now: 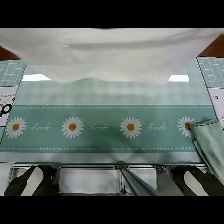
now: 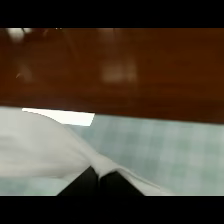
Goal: Fold the shirts.
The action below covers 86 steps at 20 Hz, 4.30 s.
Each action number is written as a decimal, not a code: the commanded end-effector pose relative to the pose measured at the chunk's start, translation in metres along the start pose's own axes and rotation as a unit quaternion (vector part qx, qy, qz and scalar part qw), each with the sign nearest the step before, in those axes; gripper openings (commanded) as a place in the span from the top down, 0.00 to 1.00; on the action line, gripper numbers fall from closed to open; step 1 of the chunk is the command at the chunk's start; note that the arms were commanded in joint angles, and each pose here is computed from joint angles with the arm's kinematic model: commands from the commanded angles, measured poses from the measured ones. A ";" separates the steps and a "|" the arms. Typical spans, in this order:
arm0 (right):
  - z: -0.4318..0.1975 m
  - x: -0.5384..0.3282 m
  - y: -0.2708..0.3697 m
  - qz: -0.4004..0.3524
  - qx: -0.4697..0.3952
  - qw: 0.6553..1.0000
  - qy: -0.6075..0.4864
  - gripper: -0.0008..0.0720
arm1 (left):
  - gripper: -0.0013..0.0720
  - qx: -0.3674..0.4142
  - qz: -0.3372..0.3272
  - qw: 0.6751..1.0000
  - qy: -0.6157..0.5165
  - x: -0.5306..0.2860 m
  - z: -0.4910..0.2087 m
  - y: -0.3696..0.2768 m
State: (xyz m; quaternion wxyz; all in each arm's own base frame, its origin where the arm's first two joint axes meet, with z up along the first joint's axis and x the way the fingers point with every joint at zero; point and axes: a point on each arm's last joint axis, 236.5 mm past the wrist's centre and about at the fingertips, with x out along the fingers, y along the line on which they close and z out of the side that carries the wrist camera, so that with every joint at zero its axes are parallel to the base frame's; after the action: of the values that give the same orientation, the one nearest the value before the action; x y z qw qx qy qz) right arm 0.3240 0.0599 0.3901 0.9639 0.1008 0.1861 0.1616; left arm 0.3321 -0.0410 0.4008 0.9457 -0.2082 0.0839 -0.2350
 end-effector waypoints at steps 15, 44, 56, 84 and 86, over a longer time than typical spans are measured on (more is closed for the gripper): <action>-0.048 -0.172 0.020 -0.155 -0.055 0.986 -0.032 0.95 | 0.96 0.130 0.253 0.957 -0.052 -0.180 -0.023 -0.058; -0.271 0.274 -0.225 -0.062 0.171 0.918 0.353 0.95 | 0.96 -0.186 0.141 0.910 0.342 0.211 -0.274 0.241; -0.377 0.207 -0.189 -0.013 0.229 0.817 0.529 0.95 | 0.96 -0.247 0.149 0.789 0.542 0.085 -0.406 0.226; -0.414 0.080 -0.129 -0.027 0.376 0.860 0.344 0.42 | 0.29 -0.495 0.266 0.695 0.449 -0.103 -0.495 0.171; -0.407 0.080 -0.124 -0.019 0.376 0.863 0.338 0.42 | 0.29 -0.484 0.259 0.696 0.463 -0.102 -0.500 0.165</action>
State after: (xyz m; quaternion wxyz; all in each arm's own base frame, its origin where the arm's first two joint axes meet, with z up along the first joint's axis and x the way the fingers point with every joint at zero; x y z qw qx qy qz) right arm 0.2722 0.0170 -0.0498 0.7303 0.3828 0.5617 0.0688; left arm 0.1938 -0.0302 -0.1042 0.5810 -0.4857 0.6526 0.0259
